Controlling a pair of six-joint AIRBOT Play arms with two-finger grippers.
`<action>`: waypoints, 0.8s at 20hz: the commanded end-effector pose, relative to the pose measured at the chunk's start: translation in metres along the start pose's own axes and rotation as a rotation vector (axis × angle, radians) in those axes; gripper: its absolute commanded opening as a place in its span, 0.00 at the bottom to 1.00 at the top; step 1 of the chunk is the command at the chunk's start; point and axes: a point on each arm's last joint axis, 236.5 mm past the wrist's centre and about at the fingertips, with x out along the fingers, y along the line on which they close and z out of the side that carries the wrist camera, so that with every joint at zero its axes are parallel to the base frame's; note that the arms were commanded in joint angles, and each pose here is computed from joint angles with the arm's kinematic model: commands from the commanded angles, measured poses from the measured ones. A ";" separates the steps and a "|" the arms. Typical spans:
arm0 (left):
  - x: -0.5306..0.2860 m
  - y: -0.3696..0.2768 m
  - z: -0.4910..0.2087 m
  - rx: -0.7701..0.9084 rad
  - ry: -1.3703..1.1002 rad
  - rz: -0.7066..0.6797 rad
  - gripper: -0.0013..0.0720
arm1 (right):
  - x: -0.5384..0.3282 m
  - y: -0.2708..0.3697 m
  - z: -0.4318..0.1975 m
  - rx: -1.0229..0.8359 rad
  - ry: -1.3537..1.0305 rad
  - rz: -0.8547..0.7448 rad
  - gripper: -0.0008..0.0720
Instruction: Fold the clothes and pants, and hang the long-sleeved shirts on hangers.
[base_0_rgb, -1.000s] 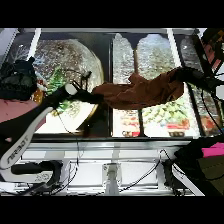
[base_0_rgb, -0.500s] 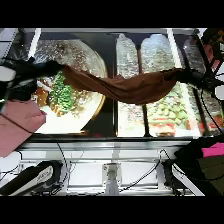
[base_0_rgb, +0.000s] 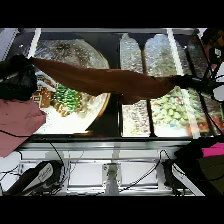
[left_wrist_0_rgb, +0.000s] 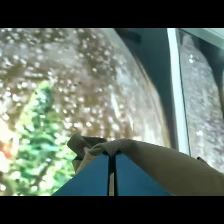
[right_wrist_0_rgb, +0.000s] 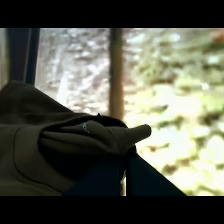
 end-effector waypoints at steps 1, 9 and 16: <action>-0.003 0.006 0.003 0.000 -0.009 0.016 0.04 | -0.002 -0.015 -0.023 -0.006 0.100 -0.063 0.03; -0.023 0.006 0.048 0.033 -0.197 0.054 0.04 | -0.079 0.037 0.047 0.025 -0.065 0.089 0.03; -0.173 -0.039 0.159 0.069 -0.801 0.085 0.04 | -0.245 0.076 0.117 -0.072 -0.469 0.133 0.03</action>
